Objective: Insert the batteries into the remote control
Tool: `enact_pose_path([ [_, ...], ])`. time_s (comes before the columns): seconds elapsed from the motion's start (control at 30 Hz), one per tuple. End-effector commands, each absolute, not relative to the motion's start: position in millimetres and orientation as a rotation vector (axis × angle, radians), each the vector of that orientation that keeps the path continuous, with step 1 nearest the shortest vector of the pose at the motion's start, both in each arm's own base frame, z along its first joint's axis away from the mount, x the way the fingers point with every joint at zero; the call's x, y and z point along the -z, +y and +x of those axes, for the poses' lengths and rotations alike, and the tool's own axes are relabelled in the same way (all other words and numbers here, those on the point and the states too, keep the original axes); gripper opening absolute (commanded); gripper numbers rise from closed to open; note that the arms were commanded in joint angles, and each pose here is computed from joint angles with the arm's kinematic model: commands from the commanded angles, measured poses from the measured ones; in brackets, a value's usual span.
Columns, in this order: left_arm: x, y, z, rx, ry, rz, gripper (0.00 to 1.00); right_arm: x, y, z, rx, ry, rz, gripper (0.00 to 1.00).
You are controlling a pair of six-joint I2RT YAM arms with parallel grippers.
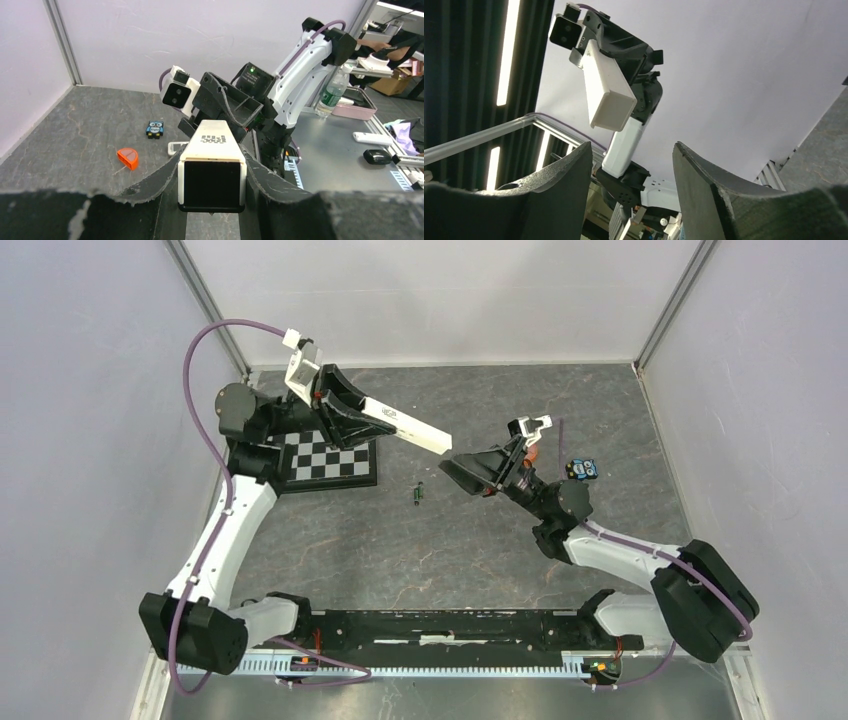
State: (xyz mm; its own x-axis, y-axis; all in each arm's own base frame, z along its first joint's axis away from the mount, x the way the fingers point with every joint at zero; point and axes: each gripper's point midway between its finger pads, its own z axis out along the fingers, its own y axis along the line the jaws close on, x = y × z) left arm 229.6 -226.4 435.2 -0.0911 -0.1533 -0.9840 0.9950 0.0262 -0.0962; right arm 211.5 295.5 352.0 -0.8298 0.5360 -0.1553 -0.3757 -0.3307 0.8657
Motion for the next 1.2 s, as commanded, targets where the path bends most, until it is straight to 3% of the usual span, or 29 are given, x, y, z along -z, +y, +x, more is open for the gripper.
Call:
enact_pose_path([
  [0.0, -441, -223, 228, 1.218, 1.152, 1.054, 0.02, -354, 297, 205, -2.145, 1.382, 0.143, 0.65],
  [0.27, -422, -220, 225, 1.228, 1.186, 1.115, 0.02, -365, 293, 205, -2.125, 1.349, 0.113, 0.72],
  [0.43, -418, -220, 220, 1.247, 1.181, 1.145, 0.02, -362, 300, 212, -2.085, 1.408, 0.100, 0.65],
  [0.73, -412, -218, 212, 1.265, 1.175, 1.181, 0.02, -359, 314, 226, -2.013, 1.492, 0.077, 0.44],
  [1.17, -401, -212, 224, 1.270, 1.226, 1.142, 0.02, -357, 314, 219, -2.015, 1.560, 0.060, 0.02],
])
